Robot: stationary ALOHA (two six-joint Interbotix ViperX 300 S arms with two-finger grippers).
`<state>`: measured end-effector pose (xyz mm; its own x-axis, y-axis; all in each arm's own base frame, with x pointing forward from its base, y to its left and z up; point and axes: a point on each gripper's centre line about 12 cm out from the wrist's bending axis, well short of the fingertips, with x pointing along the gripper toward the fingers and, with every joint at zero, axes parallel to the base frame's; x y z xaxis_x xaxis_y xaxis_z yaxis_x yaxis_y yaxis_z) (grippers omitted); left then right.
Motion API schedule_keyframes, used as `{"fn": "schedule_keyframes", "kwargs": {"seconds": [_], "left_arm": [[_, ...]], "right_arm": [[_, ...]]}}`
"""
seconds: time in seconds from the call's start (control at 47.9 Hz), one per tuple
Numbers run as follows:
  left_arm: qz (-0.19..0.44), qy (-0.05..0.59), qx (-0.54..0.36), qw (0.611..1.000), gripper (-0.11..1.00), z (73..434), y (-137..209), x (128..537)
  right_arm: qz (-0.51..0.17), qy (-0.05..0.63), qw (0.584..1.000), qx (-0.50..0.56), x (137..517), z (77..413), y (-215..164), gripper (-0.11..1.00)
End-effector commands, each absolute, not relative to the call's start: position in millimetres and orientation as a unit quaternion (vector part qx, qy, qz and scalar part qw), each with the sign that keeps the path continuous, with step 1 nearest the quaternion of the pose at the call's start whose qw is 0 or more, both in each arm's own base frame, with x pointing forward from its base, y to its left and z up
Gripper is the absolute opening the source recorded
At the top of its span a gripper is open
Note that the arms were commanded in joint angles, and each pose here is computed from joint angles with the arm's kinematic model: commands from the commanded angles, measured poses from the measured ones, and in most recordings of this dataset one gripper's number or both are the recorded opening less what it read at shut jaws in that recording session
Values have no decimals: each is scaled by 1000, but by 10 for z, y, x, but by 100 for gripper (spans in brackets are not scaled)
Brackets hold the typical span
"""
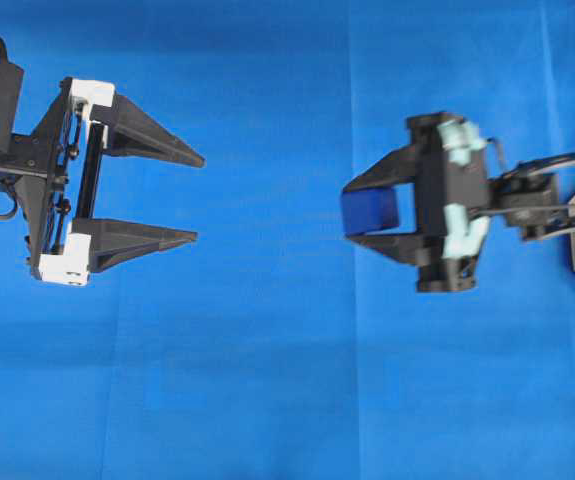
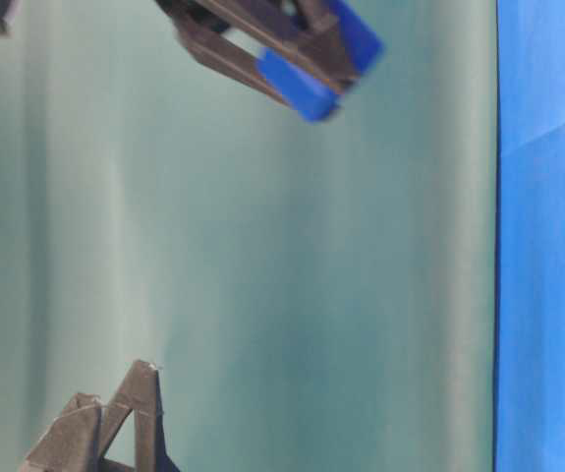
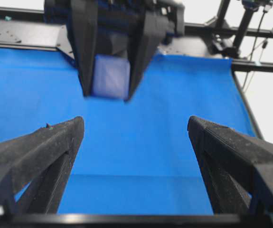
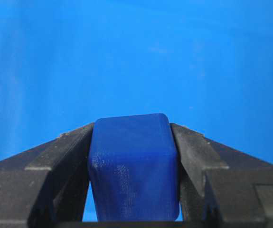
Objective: Handover the blue block to the right arm after grasping it with the left arm, then place it in the designated position.
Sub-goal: 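Lower the held cube toward the table center with the right gripper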
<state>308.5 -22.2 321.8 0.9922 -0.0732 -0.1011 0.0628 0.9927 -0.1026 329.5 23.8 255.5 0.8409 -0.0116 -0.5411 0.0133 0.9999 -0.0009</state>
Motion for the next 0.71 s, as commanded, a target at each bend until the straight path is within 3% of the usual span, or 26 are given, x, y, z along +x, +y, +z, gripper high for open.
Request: {"fn": "schedule_keyframes", "kwargs": {"seconds": [0.0,0.689], "left_arm": [[-36,36,-51,997,93,3324,-227,3094],[-36,39,-52,997,93,3309,-229,3120]], "right_arm": [[2,263,965,11,3432,2586,257,33],[42,281,958,38,4298,1793,395,33]]}}
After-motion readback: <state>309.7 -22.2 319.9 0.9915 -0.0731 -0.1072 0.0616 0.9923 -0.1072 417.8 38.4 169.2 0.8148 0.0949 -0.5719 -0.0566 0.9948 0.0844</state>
